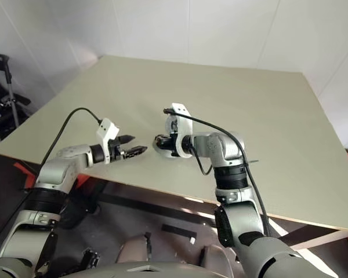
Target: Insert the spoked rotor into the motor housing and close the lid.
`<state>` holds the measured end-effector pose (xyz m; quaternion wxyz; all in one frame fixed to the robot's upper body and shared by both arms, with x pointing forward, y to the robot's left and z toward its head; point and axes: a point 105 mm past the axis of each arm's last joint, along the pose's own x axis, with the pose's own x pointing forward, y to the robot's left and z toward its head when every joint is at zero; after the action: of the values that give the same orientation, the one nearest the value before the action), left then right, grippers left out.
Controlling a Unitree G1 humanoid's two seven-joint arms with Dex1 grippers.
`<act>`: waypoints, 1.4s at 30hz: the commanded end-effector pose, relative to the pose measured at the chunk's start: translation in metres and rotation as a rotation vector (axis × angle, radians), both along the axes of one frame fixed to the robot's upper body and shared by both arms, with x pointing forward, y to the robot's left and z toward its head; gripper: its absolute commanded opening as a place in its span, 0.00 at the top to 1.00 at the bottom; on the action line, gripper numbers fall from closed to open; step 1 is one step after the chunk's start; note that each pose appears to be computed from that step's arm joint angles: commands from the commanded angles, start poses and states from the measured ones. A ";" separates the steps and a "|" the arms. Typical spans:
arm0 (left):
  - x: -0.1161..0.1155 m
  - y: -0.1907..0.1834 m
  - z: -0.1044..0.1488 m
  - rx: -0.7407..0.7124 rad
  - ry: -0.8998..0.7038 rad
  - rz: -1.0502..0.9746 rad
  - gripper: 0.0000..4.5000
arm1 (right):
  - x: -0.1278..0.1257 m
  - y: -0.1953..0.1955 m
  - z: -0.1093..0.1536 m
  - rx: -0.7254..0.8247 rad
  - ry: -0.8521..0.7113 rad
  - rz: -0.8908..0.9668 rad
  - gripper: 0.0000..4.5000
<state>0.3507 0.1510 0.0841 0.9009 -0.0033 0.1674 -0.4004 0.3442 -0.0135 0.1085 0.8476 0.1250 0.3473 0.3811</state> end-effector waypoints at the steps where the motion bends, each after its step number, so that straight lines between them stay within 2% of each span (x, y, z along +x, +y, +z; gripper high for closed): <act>1: 0.001 -0.003 0.016 -0.013 -0.057 -0.017 0.00 | 0.010 0.004 0.011 0.038 -0.040 -0.020 0.99; 10: 0.002 -0.004 0.014 -0.013 -0.057 -0.013 0.00 | 0.008 0.004 0.002 0.043 -0.018 -0.004 0.99; 14: 0.003 -0.005 0.014 -0.014 -0.056 -0.014 0.00 | 0.008 0.003 0.001 0.027 -0.033 -0.005 0.76; 18: 0.003 -0.006 0.014 -0.014 -0.056 -0.014 0.00 | 0.008 0.002 -0.001 0.004 -0.049 -0.003 0.46; 29: 0.002 -0.007 0.014 -0.019 -0.053 -0.015 0.00 | 0.008 -0.006 0.014 0.026 -0.112 0.017 0.46; 33: 0.003 -0.008 0.014 -0.023 -0.052 -0.020 0.00 | 0.003 -0.012 0.025 -0.003 -0.225 0.091 0.46; 35: 0.003 -0.008 0.015 -0.024 -0.051 -0.022 0.00 | -0.004 -0.016 0.030 -0.044 -0.316 0.165 0.46; 38: 0.004 -0.009 0.015 -0.025 -0.050 -0.025 0.00 | -0.007 -0.036 0.021 -0.234 -0.477 0.278 0.46; 42: 0.004 -0.010 0.014 -0.025 -0.050 -0.027 0.00 | -0.008 -0.060 0.013 -0.375 -0.574 0.395 0.46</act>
<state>0.3512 0.1441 0.0844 0.8989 -0.0101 0.1627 -0.4067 0.3368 -0.0789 0.1082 0.8403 -0.1757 0.2210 0.4627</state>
